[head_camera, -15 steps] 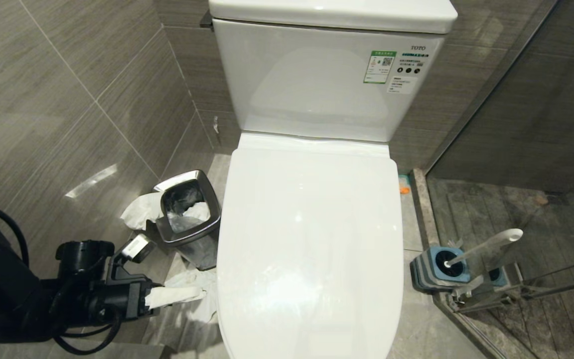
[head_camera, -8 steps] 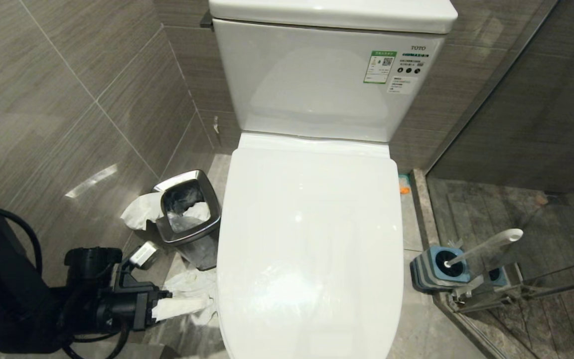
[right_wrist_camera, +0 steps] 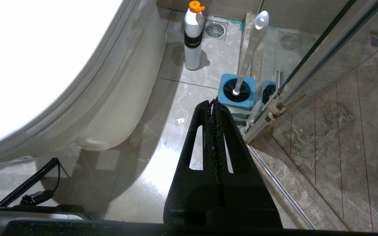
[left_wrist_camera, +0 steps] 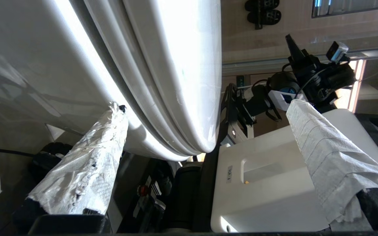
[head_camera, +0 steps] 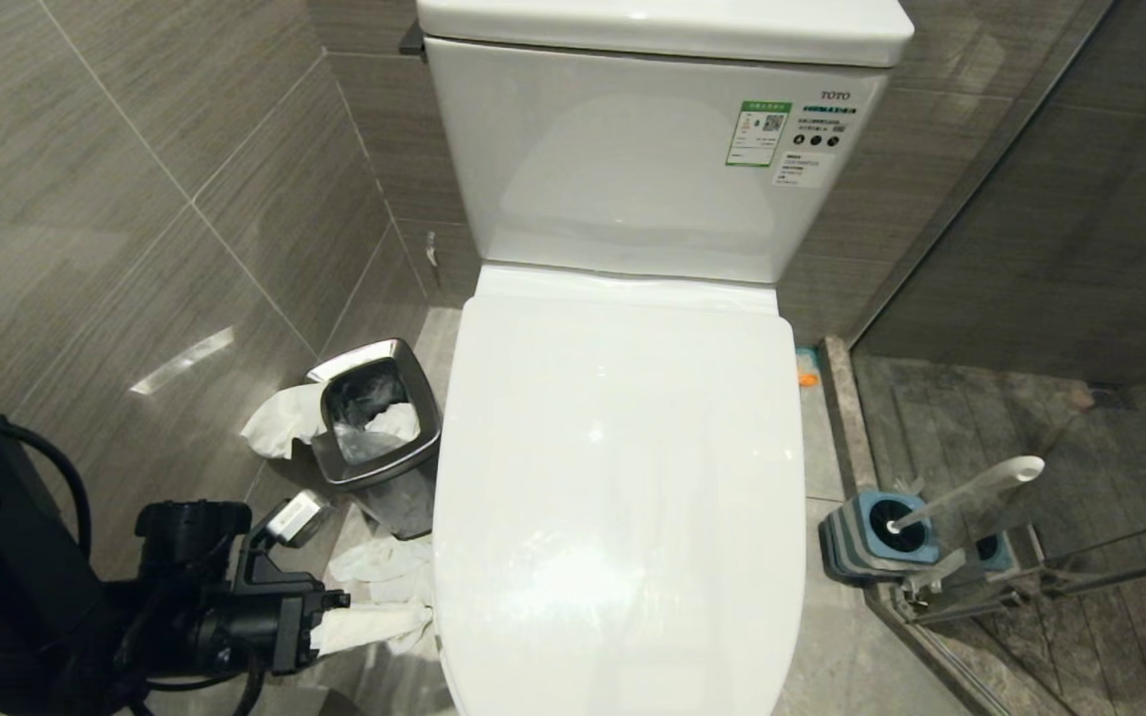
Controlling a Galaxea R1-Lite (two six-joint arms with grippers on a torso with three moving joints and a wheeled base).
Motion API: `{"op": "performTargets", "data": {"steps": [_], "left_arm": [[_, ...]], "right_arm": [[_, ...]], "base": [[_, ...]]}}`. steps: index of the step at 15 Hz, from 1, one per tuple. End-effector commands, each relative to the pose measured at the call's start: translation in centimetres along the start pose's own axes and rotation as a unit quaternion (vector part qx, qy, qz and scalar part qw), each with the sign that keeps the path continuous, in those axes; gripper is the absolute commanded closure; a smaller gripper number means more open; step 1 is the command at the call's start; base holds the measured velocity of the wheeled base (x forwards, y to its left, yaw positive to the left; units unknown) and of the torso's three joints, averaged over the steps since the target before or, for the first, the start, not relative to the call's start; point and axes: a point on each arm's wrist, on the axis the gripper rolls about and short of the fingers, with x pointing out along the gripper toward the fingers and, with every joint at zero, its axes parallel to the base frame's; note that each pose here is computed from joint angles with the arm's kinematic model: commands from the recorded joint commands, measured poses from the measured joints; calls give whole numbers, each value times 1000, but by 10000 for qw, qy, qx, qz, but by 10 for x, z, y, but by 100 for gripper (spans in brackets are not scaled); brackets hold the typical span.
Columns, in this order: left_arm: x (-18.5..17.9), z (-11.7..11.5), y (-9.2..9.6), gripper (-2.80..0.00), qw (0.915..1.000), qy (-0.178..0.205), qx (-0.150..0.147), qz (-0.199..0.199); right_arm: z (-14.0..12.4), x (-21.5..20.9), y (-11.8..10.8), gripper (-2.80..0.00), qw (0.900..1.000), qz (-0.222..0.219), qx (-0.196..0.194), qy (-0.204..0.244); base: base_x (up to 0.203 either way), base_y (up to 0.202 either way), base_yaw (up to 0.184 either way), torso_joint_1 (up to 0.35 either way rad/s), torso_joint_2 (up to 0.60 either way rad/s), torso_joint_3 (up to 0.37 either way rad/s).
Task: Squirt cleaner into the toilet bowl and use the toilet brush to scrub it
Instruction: Use the left hand to lift the toilet lid slightly
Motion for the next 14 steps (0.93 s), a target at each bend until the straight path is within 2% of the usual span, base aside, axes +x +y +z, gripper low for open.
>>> {"op": "performTargets", "data": {"steps": [1, 6, 11, 12, 14], "left_arm": [[3, 1, -1, -280, 10000, 22, 51, 40], [10, 3, -1, -280, 9992, 63, 125, 367], [17, 8, -18, -280, 9992, 135, 265, 274], [18, 11, -25, -280, 9994, 142, 217, 230], [22, 18, -38, -280, 9997, 139, -163, 137]], "right_arm": [[0, 0, 0, 0, 10000, 5, 0, 12], [0, 0, 0, 0, 10000, 5, 0, 12], [0, 0, 0, 0, 10000, 5, 0, 4], [0, 0, 0, 0, 10000, 5, 0, 10], [0, 0, 0, 0, 10000, 5, 0, 12]], "base": [[0, 0, 0, 0, 0, 0], [0, 0, 0, 0, 0, 0], [0, 0, 0, 0, 0, 0], [0, 0, 0, 0, 0, 0], [0, 0, 0, 0, 0, 0]]}}
